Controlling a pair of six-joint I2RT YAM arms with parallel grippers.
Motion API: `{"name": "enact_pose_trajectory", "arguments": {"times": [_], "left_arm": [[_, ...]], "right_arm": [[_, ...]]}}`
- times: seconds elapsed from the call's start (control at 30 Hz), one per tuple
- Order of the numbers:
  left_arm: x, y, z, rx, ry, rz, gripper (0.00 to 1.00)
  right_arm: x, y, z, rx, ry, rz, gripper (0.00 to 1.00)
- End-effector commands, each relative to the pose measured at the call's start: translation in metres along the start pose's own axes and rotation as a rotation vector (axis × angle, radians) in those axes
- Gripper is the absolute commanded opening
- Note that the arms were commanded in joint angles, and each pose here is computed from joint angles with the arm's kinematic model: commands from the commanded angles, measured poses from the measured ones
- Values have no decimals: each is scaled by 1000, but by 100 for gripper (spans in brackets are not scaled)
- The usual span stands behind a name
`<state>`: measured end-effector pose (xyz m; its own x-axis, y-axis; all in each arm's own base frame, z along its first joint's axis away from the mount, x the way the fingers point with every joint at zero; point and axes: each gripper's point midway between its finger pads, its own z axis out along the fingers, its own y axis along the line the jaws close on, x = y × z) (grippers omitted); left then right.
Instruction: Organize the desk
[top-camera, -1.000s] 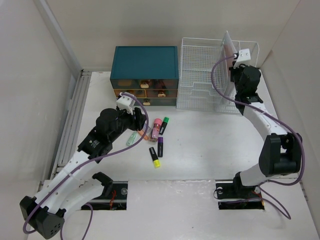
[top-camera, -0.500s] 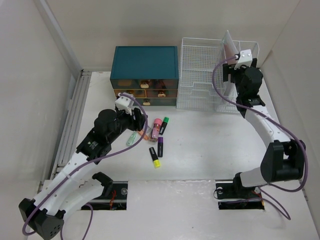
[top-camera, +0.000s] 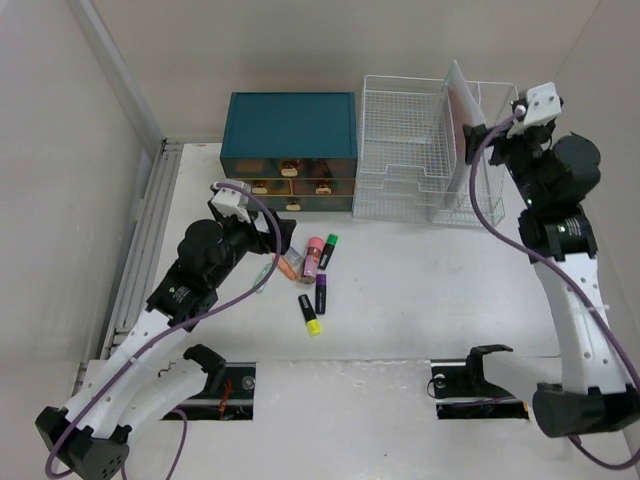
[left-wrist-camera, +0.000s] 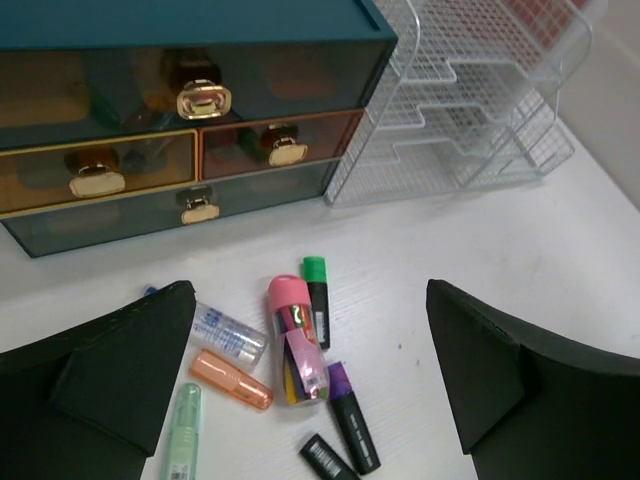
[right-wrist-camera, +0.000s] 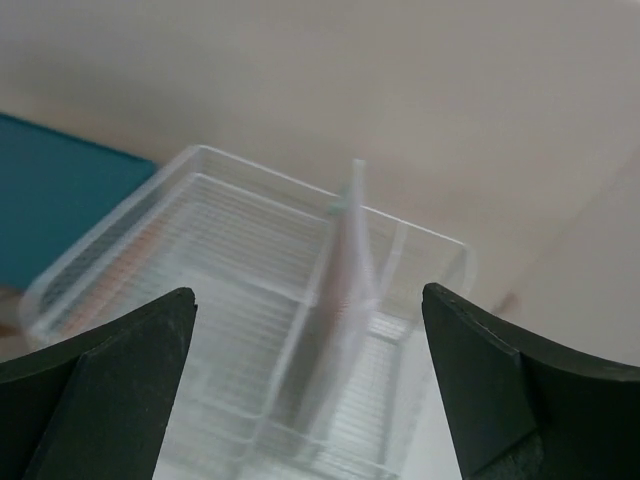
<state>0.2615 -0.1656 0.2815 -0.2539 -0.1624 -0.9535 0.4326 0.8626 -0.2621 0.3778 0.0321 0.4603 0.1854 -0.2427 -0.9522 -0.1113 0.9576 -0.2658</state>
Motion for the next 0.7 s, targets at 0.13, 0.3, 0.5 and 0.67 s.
{"name": "enact_pose_trajectory", "arguments": {"times": [0.13, 0.3, 0.5, 0.67], "left_arm": [[-55, 10, 26, -108, -57, -145, 88], [-37, 30, 54, -180, -7, -125, 61], [-10, 52, 86, -264, 69, -131, 41], [-2, 59, 107, -287, 100, -105, 55]], "right_arm": [[35, 125, -73, -601, 74, 321, 76], [74, 134, -77, -604, 161, 351, 36], [92, 153, -85, -702, 177, 366, 81], [118, 161, -82, -717, 215, 385, 100]]}}
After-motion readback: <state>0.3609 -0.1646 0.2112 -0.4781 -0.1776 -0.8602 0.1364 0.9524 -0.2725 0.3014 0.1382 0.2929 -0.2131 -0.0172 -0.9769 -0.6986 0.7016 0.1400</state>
